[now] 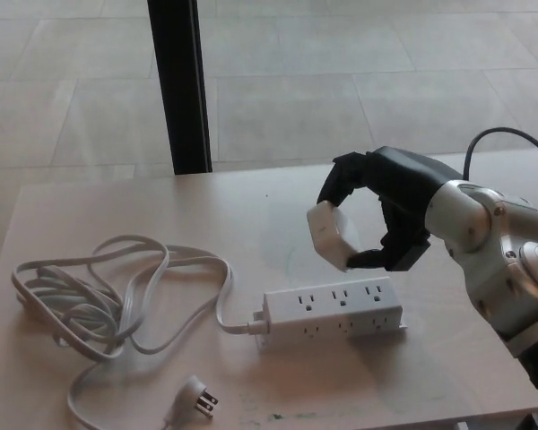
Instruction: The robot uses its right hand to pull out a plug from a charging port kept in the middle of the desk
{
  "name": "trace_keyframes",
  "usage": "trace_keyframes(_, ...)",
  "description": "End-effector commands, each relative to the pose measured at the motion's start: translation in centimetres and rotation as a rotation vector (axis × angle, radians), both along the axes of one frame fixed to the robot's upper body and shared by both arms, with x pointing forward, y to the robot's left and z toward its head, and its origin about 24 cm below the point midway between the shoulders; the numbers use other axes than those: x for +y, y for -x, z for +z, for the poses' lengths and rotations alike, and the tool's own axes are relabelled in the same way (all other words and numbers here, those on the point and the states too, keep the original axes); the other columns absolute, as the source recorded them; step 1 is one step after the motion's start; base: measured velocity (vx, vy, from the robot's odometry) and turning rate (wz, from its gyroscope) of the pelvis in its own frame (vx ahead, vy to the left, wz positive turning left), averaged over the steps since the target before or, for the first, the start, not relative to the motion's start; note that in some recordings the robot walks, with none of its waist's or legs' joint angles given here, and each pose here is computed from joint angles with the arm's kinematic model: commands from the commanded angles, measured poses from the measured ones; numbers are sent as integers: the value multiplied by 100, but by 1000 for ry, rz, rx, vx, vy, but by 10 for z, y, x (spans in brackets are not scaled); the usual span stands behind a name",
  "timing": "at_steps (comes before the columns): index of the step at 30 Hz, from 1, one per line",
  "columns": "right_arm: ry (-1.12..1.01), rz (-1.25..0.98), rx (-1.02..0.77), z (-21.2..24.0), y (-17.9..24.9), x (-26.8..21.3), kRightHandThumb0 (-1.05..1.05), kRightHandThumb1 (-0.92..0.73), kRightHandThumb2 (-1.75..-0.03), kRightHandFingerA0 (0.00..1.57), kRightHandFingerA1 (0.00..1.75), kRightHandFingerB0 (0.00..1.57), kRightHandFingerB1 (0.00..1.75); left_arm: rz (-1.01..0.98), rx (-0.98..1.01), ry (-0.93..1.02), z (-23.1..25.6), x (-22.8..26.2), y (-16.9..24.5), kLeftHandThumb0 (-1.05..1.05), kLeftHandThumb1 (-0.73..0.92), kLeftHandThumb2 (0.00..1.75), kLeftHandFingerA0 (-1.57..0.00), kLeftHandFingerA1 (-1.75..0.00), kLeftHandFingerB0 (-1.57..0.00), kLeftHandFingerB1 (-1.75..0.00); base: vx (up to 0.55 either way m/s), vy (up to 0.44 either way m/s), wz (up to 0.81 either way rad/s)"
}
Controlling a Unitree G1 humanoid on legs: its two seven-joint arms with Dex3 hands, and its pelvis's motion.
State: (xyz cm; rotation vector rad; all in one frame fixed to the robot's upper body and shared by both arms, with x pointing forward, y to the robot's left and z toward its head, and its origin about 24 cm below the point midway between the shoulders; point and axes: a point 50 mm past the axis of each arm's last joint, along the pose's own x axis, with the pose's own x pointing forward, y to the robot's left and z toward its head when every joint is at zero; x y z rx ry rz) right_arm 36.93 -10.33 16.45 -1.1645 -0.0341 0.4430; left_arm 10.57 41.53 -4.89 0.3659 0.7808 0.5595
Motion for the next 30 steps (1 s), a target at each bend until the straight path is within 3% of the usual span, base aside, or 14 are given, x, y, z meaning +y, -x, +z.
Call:
trace_keyframes(1, 37, 5, -5, 2, 1, -4, -34, -62, -78, 88, 175, 74, 66, 20, 15, -5, 5, 7, 4, -74, 86, 66, -78, -68, -68, -52, 0, 0, 0)
trace_keyframes(3, 41, 2, -13, 3, 0, -4, -34, -62, -78, 88, 175, 74, 66, 24, 10, -3, 4, 7, 4, -74, 86, 66, -78, -68, -68, -52, 0, 0, 0)
trace_keyframes(4, 47, -9, -22, 6, -1, -6, -40, -45, -96, 114, 130, 62, 72, 25, 9, -1, 4, 7, 4, -75, 86, 66, -77, -69, -66, -51, 0, 0, 0)
trace_keyframes(5, 56, -26, -37, 11, -2, -9, -40, -45, -96, 114, 130, 62, 72, 27, 7, 2, 4, 7, 4, -75, 86, 66, -77, -69, -66, -51, 0, 0, 0)
trace_keyframes(6, 52, -32, -37, 13, -4, -13, -33, -59, -68, 84, 174, 77, 81, 29, 8, 3, 4, 7, 4, -74, 86, 66, -76, -67, -67, -50, 0, 0, 0)
trace_keyframes(7, 67, -48, -50, 17, -5, -20, -33, -51, -81, 89, 175, 85, 121, 30, 9, 7, 4, 7, 4, -74, 86, 66, -75, -66, -65, -49, 0, 0, 0)
trace_keyframes(8, 77, -70, -50, 19, -7, -32, -34, -52, -84, 89, 175, 82, 91, 34, 7, 9, 4, 7, 5, -73, 86, 66, -77, -69, -66, -50, 0, 0, 0)
trace_keyframes(14, 157, -130, -87, 17, -9, -61, -32, -57, -74, 91, 175, 86, 88, 42, 7, 5, 3, 6, 9, -74, 86, 66, -75, -69, -67, -52, 0, 0, 0)
trace_keyframes(17, 248, -178, -88, 11, -10, -79, -32, -60, -73, 89, 171, 75, 59, 48, 5, 2, 1, 6, 10, -73, 86, 66, -77, -68, -68, -51, 0, 0, 0)
trace_keyframes(20, 343, -204, -95, 0, -9, -96, -32, -62, -77, 90, 175, 84, 107, 48, -1, 6, 0, 5, 11, -74, 86, 66, -79, -68, -67, -50, 0, 0, 0)
trace_keyframes(21, 400, -206, -95, -8, -7, -104, -31, -59, -83, 90, 169, 79, 67, 51, -8, 13, 0, 5, 12, -75, 86, 66, -78, -70, -67, -51, 0, 0, 0)
trace_keyframes(23, 428, -209, -84, -18, -6, -110, -29, -57, -85, 89, 167, 82, 61, 53, -3, 4, 0, 5, 12, -74, 87, 66, -78, -66, -68, -50, 0, 0, 0)
trace_keyframes(25, 437, -213, -59, -30, -4, -114, -30, -60, -87, 86, 174, 81, 100, 55, -4, 2, 0, 5, 13, -73, 87, 66, -78, -65, -68, -51, 0, 0, 0)
trace_keyframes(30, 446, -187, -19, -47, 0, -107, -30, -61, -81, 84, 175, 79, 122, 60, -6, -4, -1, 4, 12, -76, 86, 66, -78, -64, -69, -51, 0, 0, 0)
